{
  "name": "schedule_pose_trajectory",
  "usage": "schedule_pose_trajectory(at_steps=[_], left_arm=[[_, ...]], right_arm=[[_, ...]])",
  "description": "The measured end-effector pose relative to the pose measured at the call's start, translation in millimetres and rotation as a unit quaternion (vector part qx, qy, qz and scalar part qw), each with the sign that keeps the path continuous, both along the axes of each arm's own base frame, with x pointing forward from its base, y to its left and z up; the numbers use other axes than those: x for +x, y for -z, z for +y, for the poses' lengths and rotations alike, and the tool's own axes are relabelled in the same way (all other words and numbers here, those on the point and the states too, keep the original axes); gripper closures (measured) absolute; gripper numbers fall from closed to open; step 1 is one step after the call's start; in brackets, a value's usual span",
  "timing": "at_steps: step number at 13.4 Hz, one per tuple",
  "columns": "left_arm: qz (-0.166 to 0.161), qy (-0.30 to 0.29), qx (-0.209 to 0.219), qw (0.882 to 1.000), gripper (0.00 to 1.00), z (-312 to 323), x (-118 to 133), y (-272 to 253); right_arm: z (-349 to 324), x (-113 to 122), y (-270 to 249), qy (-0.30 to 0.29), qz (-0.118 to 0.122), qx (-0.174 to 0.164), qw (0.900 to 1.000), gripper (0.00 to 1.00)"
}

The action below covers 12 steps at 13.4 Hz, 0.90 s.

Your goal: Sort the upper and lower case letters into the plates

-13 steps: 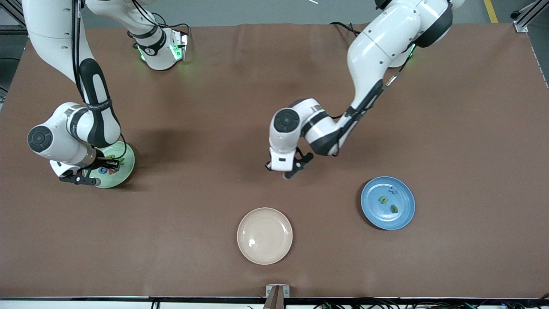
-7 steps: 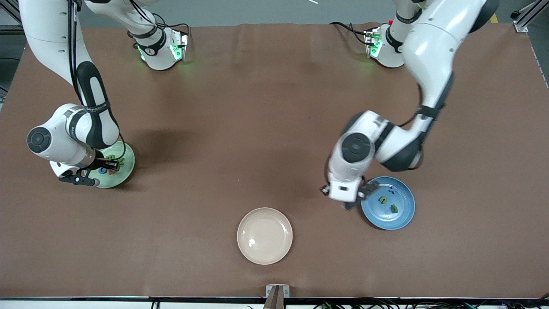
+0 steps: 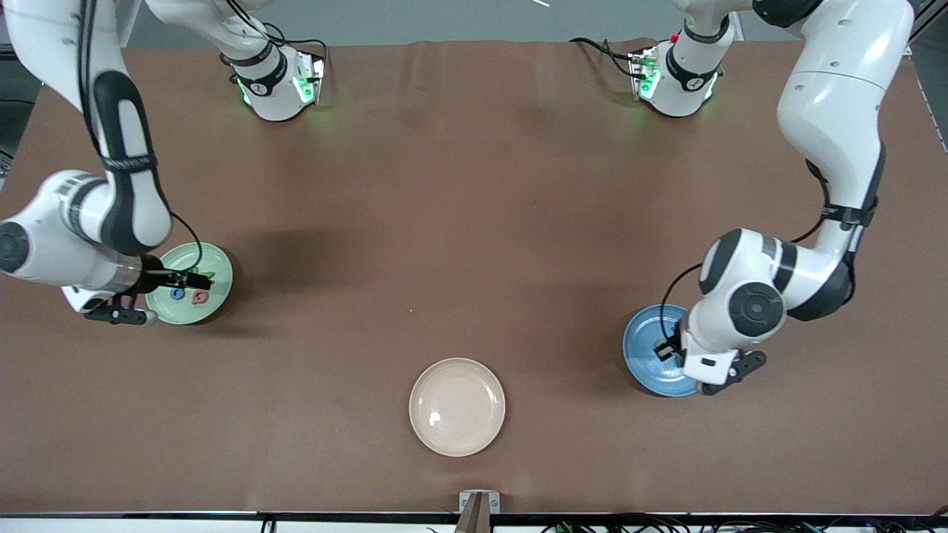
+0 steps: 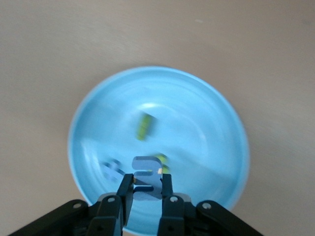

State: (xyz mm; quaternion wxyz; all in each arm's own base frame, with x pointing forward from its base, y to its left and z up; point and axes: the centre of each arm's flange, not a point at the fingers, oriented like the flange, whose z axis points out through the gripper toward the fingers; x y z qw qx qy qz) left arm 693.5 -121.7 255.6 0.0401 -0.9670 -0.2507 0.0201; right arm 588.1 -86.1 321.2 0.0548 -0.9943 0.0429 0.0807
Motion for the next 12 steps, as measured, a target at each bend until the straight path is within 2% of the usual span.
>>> schedule_pose_trajectory(at_steps=[1,4,7,8,10,12], left_arm=[[0.002,-0.003,-0.001,1.0,0.68,12,2,3],[-0.002,0.01,-0.005,1.0,0.4,14,4,-2],[-0.032,0.038,0.0,0.999,0.08,10,8,-57],[-0.041,0.041,0.008,0.998,0.01,11,7,-85],[-0.058,0.047,0.026,0.997,0.0,14,-2,-145],[-0.067,0.072,0.043,0.994,0.0,15,-17,-200]], right_arm=[[1,2,-31,-0.013,-0.003,-0.001,1.0,0.0],[8,1,-121,-0.034,0.005,-0.014,0.999,0.0],[27,0,-205,-0.044,0.016,-0.029,0.999,0.0],[33,-1,-228,-0.048,0.017,-0.033,0.998,0.0],[41,-5,-266,-0.054,0.011,-0.042,0.998,0.0],[46,-11,-287,-0.064,0.001,-0.066,0.996,0.0]])
